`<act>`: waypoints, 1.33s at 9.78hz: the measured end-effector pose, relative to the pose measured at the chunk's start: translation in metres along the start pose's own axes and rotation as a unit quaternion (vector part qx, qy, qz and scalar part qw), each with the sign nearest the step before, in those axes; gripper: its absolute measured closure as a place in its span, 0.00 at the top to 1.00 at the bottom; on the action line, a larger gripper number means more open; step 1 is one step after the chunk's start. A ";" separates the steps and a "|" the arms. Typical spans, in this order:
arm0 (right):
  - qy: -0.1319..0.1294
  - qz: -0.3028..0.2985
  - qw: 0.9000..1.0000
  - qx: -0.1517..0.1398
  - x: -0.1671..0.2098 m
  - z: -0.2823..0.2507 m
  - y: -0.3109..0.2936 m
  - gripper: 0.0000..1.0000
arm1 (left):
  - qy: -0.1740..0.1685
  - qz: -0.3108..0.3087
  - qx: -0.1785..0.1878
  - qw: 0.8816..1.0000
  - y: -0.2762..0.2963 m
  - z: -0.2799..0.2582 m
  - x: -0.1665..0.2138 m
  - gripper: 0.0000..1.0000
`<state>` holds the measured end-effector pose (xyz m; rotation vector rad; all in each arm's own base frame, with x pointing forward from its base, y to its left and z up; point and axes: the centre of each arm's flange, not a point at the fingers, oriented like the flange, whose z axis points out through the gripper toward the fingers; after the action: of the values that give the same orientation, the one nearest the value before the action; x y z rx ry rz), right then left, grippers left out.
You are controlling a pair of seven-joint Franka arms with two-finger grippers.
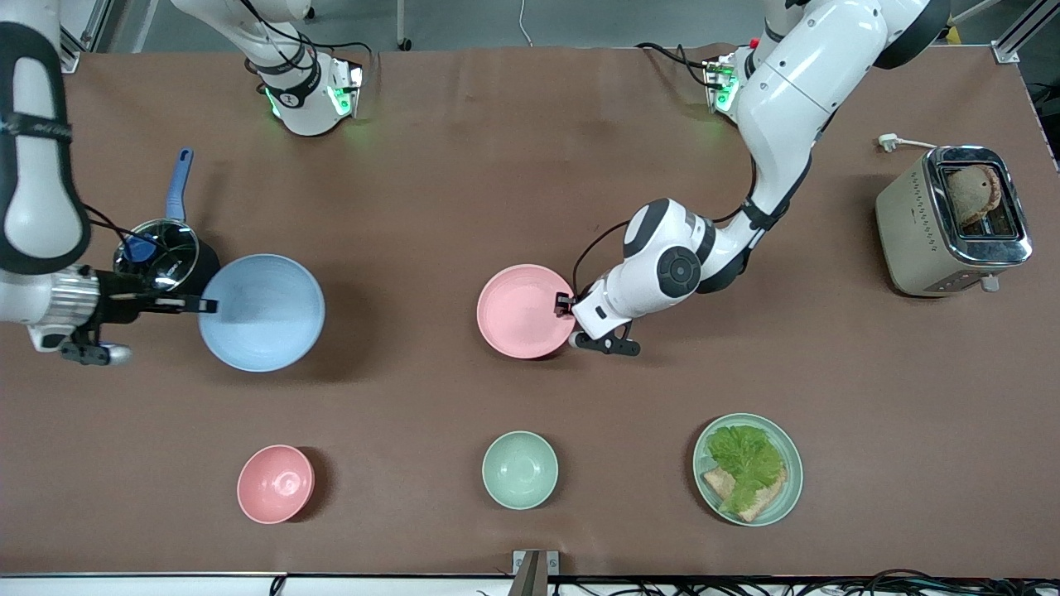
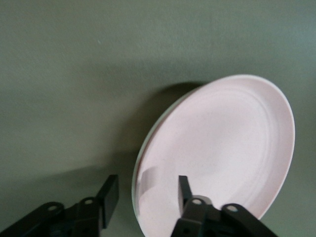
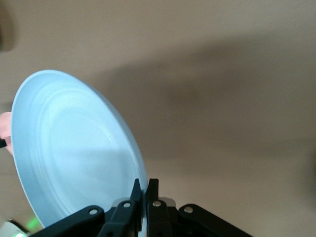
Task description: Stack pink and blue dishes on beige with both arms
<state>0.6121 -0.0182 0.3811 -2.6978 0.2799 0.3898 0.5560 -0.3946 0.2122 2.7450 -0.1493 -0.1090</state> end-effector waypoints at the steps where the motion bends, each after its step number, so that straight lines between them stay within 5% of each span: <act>1: -0.002 0.017 1.000 -0.001 -0.006 0.018 -0.050 0.06 | 0.012 0.005 0.005 1.000 -0.001 -0.026 0.008 0.76; 3: 0.013 0.046 0.999 0.005 -0.023 0.052 -0.137 0.06 | 0.036 0.007 0.021 0.999 0.002 -0.125 0.020 1.00; 5: 0.048 0.053 0.997 0.024 -0.046 0.104 -0.211 0.06 | 0.064 0.008 0.038 0.997 0.004 -0.210 0.013 1.00; 7: 0.050 0.040 0.998 0.027 -0.069 0.185 -0.250 0.06 | 0.072 0.017 0.085 0.994 -0.008 -0.236 0.009 1.00; 10: 0.069 0.027 0.997 0.025 -0.087 0.262 -0.258 0.06 | 0.082 -0.006 0.144 0.986 -0.078 -0.296 0.017 1.00; 13: 0.075 0.024 0.997 0.018 -0.099 0.297 -0.250 0.06 | 0.089 -0.002 0.187 0.978 -0.117 -0.396 -0.014 1.00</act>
<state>0.5131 0.3431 0.2388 -2.6934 0.3913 0.1954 0.5907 -0.1369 0.5332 3.1102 -0.1238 0.1836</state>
